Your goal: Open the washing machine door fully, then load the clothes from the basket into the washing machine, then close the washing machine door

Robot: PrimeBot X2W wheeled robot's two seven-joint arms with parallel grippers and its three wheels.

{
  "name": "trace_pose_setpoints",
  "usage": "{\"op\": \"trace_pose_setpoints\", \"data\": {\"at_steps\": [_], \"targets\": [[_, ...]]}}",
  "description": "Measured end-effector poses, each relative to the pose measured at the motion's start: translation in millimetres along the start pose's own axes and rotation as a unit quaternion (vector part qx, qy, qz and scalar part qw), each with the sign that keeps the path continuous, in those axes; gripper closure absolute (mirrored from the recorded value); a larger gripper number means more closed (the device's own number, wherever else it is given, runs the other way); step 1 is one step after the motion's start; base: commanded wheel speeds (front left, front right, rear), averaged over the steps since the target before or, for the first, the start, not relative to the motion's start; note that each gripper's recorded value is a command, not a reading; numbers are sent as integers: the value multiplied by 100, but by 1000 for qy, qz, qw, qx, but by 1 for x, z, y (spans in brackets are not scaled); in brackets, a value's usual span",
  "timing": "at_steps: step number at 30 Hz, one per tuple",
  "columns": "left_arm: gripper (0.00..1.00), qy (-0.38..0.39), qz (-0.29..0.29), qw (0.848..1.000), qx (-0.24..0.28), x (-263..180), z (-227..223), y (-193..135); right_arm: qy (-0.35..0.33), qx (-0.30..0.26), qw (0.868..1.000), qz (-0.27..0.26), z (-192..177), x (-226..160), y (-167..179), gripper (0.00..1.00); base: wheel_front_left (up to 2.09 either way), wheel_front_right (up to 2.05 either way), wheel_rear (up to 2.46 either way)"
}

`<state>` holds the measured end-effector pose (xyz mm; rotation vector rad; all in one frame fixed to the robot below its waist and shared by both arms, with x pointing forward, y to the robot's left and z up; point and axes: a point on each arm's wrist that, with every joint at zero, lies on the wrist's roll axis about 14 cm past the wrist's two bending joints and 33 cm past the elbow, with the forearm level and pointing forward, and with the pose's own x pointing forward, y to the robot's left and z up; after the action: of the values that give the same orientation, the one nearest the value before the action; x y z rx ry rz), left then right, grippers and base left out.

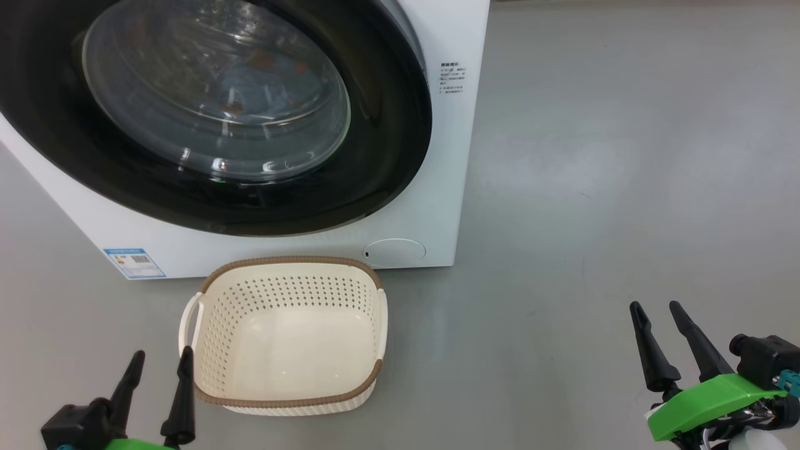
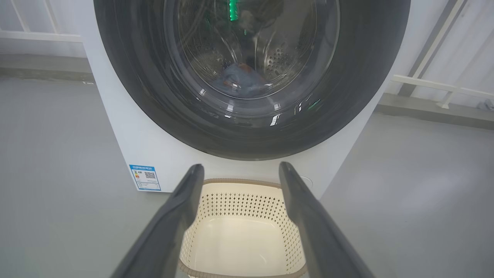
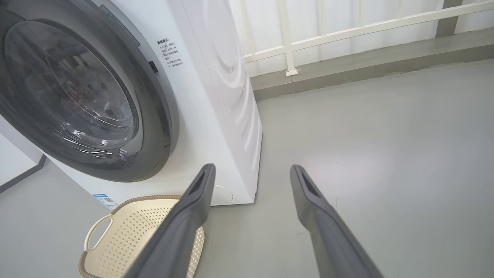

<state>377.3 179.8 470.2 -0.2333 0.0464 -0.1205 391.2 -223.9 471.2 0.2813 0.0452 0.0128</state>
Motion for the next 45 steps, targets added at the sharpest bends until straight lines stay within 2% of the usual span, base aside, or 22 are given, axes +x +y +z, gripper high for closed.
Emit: {"op": "trace_pose_setpoints", "data": {"at_steps": [9,10,17,45], "targets": [[0,-9,8,1000,1,0,5,5,-1,1,1000,2,1,1,2,0,0,0,0],[100,-4,9,1000,-1,-1,2,4,3,3,1000,1,-3,0,2,100,0,0,0],[100,34,17,999,-36,-10,-26,-5,44,29,999,-15,-33,-12,3,100,0,0,0],[100,35,56,984,-167,-12,-24,6,34,160,985,-44,-25,-10,1,100,0,0,0]]}}
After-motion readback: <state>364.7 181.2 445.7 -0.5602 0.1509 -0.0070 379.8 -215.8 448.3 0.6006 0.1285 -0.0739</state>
